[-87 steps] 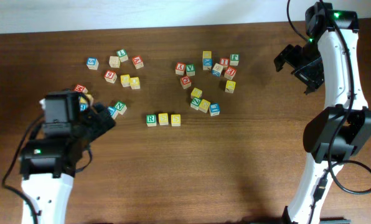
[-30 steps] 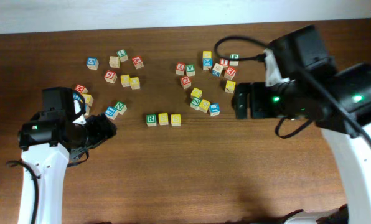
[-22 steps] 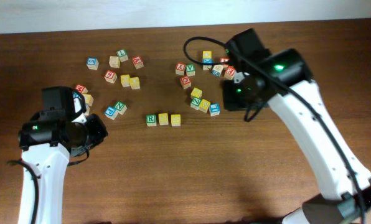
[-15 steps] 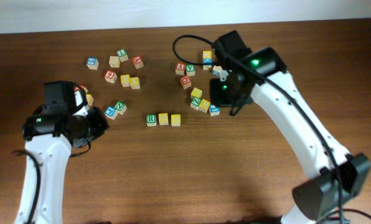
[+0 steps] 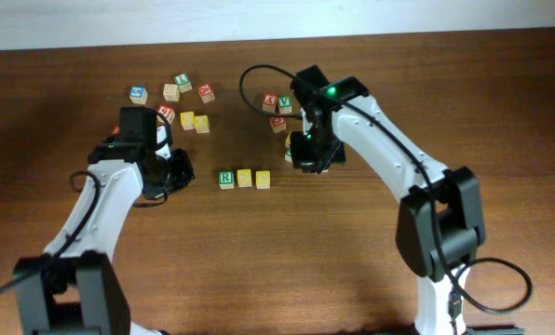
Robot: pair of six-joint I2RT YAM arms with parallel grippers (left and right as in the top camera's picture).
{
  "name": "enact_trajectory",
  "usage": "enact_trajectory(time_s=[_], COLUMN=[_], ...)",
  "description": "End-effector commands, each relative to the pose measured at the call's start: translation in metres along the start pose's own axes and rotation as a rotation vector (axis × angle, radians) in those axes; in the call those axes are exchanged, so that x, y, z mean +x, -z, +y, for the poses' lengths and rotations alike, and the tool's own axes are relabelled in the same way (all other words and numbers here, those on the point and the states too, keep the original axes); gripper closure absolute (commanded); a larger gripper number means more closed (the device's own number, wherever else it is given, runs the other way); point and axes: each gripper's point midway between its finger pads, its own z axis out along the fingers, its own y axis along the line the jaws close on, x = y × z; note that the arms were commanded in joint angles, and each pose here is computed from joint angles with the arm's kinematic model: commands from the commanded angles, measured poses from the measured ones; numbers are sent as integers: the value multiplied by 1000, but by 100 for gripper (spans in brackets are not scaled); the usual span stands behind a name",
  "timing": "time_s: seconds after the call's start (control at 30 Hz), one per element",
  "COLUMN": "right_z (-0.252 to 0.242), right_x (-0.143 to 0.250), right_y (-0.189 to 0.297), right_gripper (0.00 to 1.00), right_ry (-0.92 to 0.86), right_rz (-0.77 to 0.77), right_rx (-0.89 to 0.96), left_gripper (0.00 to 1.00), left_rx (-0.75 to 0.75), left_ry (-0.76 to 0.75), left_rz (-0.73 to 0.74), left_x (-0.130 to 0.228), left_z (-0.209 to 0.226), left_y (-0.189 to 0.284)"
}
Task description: Spell out RSS
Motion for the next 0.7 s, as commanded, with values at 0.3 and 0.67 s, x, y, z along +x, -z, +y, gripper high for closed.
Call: enact_trajectory(time_s=[0.3,0.67], right_z=[29,37], right_x=[3,6], right_y=[-33,-54], right_gripper=[96,96], right_ry=[-1,9], right_rz=[23,54], right_rx=[-28,-29], left_gripper=[100,100], left_rx=[-20,-16], left_ry=[-5,-1], left_rz=[79,101], left_x=[7,9], left_z=[9,10], left_y=[-36,-50])
